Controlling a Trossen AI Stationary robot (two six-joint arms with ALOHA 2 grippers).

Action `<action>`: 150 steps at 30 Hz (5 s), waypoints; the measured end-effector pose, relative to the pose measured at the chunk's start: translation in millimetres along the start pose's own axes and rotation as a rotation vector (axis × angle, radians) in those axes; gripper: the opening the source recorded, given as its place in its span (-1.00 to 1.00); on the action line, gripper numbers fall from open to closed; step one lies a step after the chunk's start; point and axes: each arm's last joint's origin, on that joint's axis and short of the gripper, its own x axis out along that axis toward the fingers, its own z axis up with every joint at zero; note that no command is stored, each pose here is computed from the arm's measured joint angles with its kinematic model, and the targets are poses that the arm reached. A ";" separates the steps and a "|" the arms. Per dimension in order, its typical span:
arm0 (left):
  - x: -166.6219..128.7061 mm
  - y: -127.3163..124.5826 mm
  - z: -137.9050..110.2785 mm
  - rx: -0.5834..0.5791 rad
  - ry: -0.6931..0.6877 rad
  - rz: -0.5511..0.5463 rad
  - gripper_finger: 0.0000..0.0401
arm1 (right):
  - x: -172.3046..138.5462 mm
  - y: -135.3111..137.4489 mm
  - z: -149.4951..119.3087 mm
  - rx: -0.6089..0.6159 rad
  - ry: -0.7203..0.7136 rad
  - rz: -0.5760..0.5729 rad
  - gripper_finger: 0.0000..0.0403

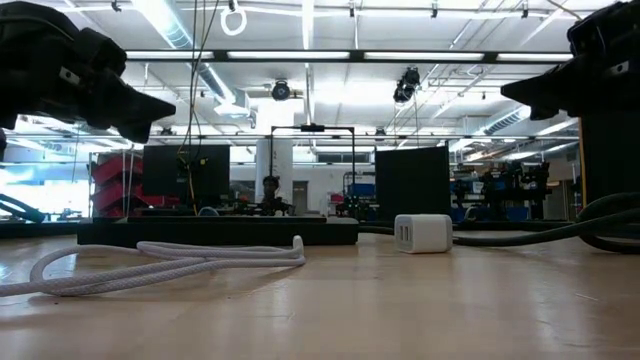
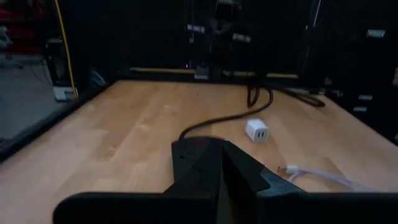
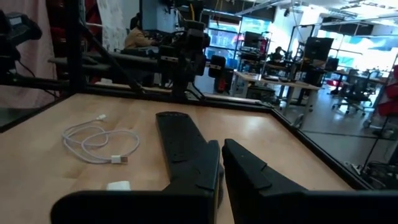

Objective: Insert USB
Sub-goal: Return to Home Position

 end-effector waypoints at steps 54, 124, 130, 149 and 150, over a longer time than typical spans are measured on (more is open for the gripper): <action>-4.6 -1.5 0.4 -0.019 -0.052 -0.020 -1.00 | 6.4 2.9 -11.3 0.069 0.120 0.036 -0.98; -4.5 -1.5 0.3 -0.020 -0.052 -0.018 -1.00 | 6.4 2.9 -11.3 0.068 0.120 0.036 -0.95; -4.5 -1.5 0.3 -0.020 -0.052 -0.018 -1.00 | 6.4 2.9 -11.3 0.068 0.120 0.036 -0.99; -4.5 -1.4 0.2 -0.020 -0.052 -0.017 -1.00 | 6.4 2.9 -11.2 0.068 0.119 0.036 -0.94; -4.5 -1.5 0.2 -0.020 -0.052 -0.018 -1.00 | 6.4 2.9 -11.2 0.068 0.119 0.036 -0.95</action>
